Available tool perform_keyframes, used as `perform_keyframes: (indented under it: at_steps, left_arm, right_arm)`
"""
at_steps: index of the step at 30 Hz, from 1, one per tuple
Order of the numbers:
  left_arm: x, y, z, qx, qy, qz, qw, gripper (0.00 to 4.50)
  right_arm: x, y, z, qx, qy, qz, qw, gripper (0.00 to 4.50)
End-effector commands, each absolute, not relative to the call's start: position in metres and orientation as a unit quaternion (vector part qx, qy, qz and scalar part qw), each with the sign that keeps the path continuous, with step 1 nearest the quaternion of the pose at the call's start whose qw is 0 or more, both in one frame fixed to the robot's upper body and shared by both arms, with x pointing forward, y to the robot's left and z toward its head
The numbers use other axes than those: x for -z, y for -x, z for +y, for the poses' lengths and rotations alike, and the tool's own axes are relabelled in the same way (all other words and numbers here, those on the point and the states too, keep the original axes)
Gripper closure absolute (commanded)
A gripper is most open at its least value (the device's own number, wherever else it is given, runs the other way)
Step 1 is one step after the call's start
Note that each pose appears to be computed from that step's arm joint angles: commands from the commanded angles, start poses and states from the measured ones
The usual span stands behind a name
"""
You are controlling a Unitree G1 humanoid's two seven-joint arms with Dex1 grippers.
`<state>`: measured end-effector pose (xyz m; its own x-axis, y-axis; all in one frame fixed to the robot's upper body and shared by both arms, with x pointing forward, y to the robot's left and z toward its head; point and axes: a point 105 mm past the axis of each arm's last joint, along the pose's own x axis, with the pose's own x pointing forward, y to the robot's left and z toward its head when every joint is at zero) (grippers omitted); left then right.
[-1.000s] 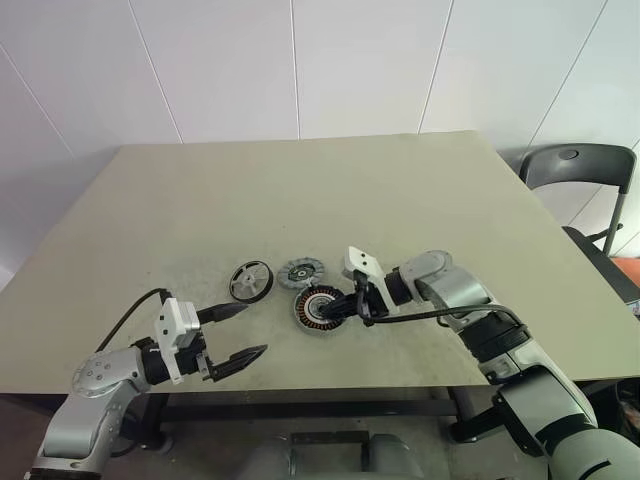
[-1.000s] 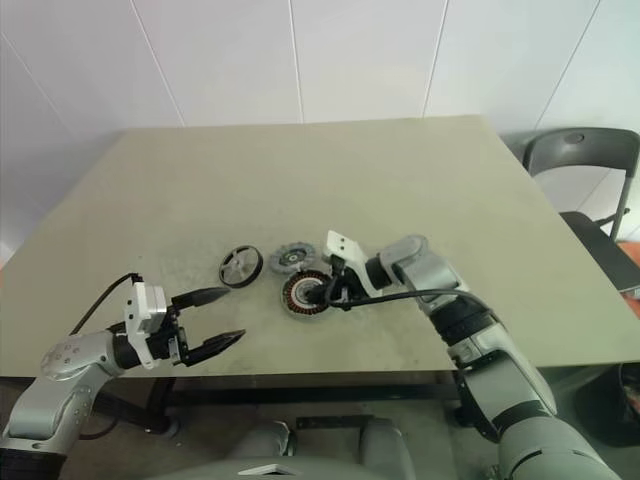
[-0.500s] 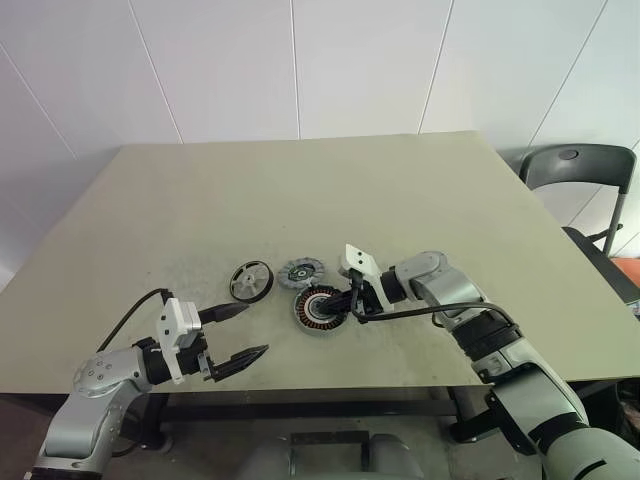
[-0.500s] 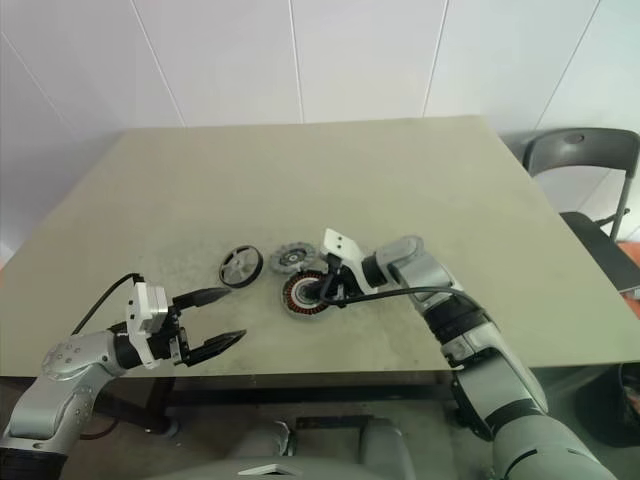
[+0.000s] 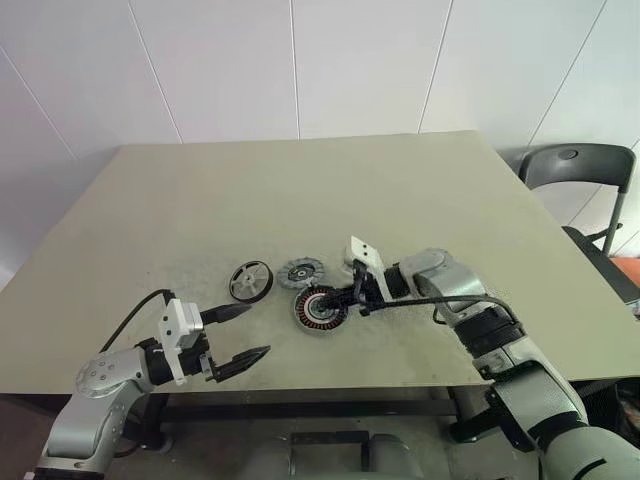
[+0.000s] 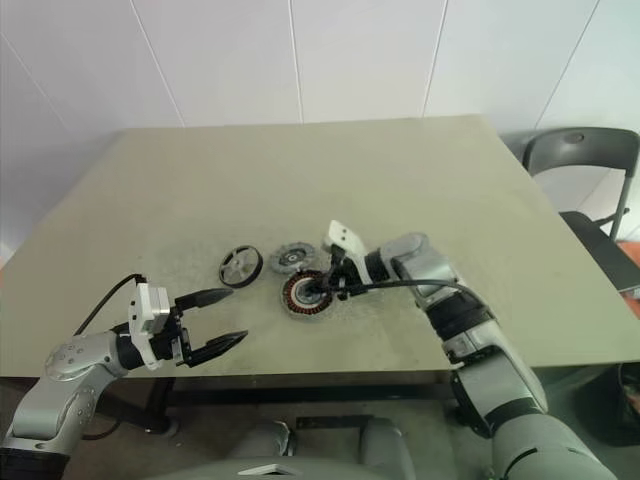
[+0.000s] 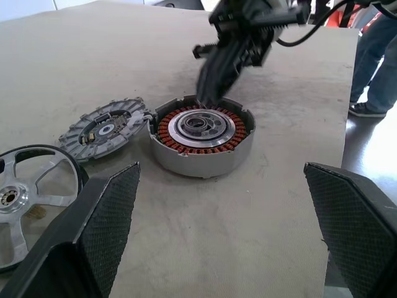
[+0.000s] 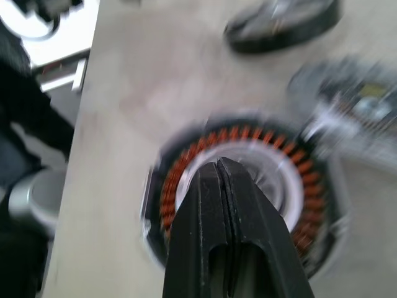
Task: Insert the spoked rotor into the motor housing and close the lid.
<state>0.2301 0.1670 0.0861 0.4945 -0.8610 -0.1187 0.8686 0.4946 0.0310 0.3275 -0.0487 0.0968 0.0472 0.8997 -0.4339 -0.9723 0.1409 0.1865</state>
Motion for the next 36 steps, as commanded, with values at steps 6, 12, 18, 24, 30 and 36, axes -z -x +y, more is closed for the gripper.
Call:
perform_keyframes:
  at_steps: [6, 12, 18, 24, 30, 36]
  left_arm:
    - [-0.095, -0.233, 0.164, 0.502, -0.053, 0.029, 0.863, 0.00]
    - [-0.097, -0.231, 0.163, 0.500, -0.053, 0.029, 0.864, 0.00]
    - [-0.099, -0.231, 0.162, 0.500, -0.053, 0.029, 0.864, 0.00]
    - [-0.099, -0.233, 0.162, 0.501, -0.052, 0.028, 0.864, 0.00]
    - [-0.097, -0.235, 0.161, 0.502, -0.052, 0.028, 0.863, 0.00]
    - [-0.094, -0.235, 0.164, 0.501, -0.053, 0.028, 0.864, 0.00]
  right_arm:
    - [-0.100, -0.327, -0.026, -0.661, 0.104, 0.202, 0.715, 4.48]
    - [-0.088, -0.330, -0.027, -0.649, 0.129, 0.217, 0.718, 4.48]
    - [-0.083, -0.335, -0.033, -0.636, 0.136, 0.232, 0.723, 4.48]
    - [-0.084, -0.331, -0.043, -0.640, 0.129, 0.246, 0.717, 4.48]
    - [-0.091, -0.331, -0.042, -0.642, 0.118, 0.242, 0.718, 4.48]
    - [-0.107, -0.338, -0.035, -0.641, 0.089, 0.212, 0.732, 4.48]
